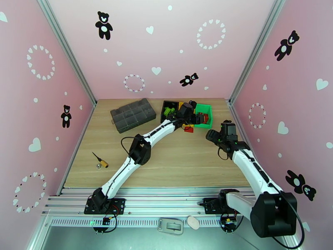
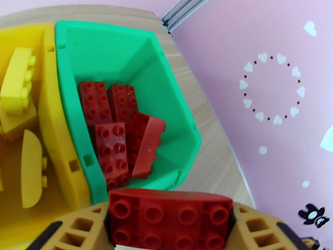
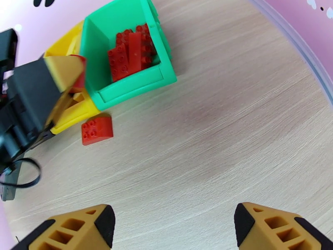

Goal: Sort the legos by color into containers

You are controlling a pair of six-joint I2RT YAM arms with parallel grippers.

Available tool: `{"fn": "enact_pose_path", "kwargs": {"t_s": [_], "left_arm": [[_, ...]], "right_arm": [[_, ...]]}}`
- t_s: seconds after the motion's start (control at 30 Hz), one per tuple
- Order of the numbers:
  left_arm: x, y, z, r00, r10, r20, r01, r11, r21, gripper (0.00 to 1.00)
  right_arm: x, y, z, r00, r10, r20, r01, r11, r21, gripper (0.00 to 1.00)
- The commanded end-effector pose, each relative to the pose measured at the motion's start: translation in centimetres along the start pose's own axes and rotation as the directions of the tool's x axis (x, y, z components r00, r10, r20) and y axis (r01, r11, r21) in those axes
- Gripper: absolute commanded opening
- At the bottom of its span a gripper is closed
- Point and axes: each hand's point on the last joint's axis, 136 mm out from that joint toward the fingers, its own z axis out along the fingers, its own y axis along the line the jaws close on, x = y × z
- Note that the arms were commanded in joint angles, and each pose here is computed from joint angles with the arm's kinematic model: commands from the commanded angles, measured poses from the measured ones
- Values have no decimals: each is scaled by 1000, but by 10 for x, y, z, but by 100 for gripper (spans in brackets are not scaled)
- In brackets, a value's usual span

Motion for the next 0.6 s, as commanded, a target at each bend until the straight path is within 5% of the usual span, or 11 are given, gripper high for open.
{"fn": "enact_pose_path", "kwargs": {"t_s": [0.0, 0.3, 0.43, 0.57], "left_arm": [[-34, -28, -7, 994, -15, 106, 3, 994, 108, 56], [-41, -8, 7, 979, -32, 199, 17, 997, 74, 64], [-44, 7, 11, 971, -47, 233, 39, 999, 38, 98], [-46, 7, 10, 971, -35, 235, 27, 999, 39, 99]], "right_arm": [[11, -5, -6, 1000, -9, -18, 9, 1000, -3, 80], [20, 1, -4, 999, -4, -47, 2, 999, -46, 80], [22, 2, -6, 999, -10, -53, 7, 999, -54, 80], [23, 1, -6, 998, -17, -55, 14, 999, -52, 80]]}}
